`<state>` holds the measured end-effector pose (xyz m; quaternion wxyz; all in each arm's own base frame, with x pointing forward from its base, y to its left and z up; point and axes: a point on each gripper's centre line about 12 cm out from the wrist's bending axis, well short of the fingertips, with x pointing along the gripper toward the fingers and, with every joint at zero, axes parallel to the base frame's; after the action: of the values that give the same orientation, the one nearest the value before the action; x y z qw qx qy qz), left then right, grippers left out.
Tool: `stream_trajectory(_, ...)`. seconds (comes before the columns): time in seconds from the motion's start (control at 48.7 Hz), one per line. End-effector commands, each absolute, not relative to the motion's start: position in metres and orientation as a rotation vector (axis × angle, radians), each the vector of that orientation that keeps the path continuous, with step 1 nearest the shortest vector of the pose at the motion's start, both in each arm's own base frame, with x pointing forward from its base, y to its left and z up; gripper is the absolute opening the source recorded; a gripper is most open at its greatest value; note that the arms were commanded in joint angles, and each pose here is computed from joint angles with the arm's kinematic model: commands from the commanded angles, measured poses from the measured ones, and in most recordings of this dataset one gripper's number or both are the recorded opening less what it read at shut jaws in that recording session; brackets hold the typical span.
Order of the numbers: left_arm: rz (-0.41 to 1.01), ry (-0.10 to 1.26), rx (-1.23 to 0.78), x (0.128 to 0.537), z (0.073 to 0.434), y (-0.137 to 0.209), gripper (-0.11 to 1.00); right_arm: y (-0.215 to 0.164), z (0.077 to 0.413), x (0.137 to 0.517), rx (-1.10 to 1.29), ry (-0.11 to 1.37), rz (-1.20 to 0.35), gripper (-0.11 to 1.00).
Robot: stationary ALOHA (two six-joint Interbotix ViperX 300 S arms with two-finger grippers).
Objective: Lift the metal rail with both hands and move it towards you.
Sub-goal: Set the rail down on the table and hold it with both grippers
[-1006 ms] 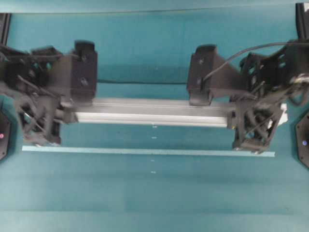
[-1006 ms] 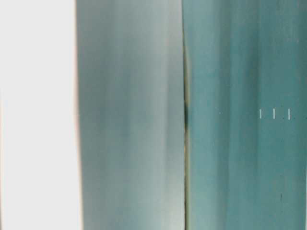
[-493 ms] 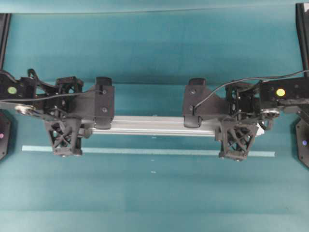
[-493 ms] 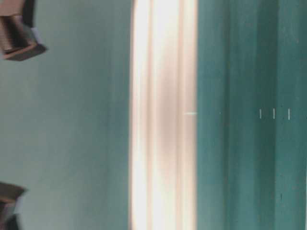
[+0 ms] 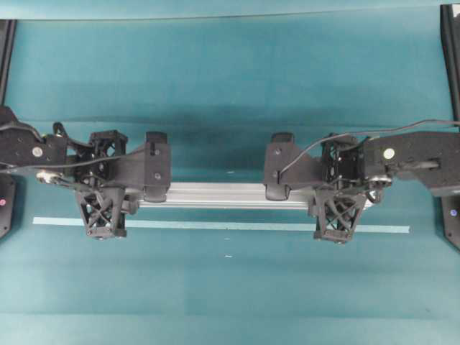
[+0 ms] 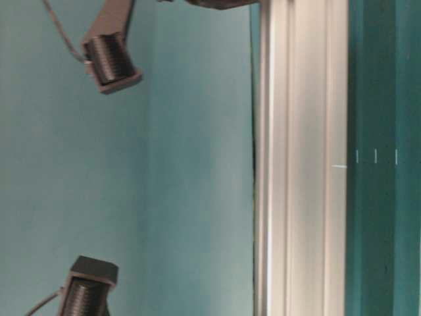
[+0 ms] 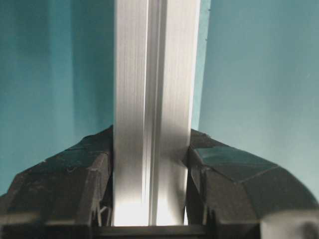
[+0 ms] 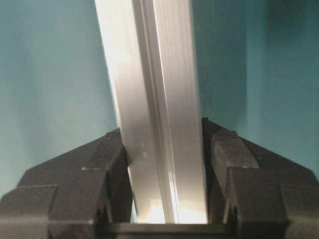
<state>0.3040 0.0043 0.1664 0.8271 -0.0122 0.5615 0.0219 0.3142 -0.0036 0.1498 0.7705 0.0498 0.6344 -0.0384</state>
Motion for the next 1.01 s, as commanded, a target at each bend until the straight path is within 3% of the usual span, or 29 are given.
stream_trajectory(0.0,0.049,1.159,-0.040,0.306,0.164,0.003,0.29,-0.004,0.145,0.316,0.112,1.356,-0.087,0.37)
stream_trajectory(0.349,0.037,1.182,-0.032,0.304,0.138,-0.001,0.29,0.007,0.119,0.309,0.106,1.346,-0.064,0.37)
stream_trajectory(0.986,0.052,1.180,-0.067,0.308,0.123,-0.005,0.29,0.014,0.107,0.312,0.101,1.352,-0.048,0.37)
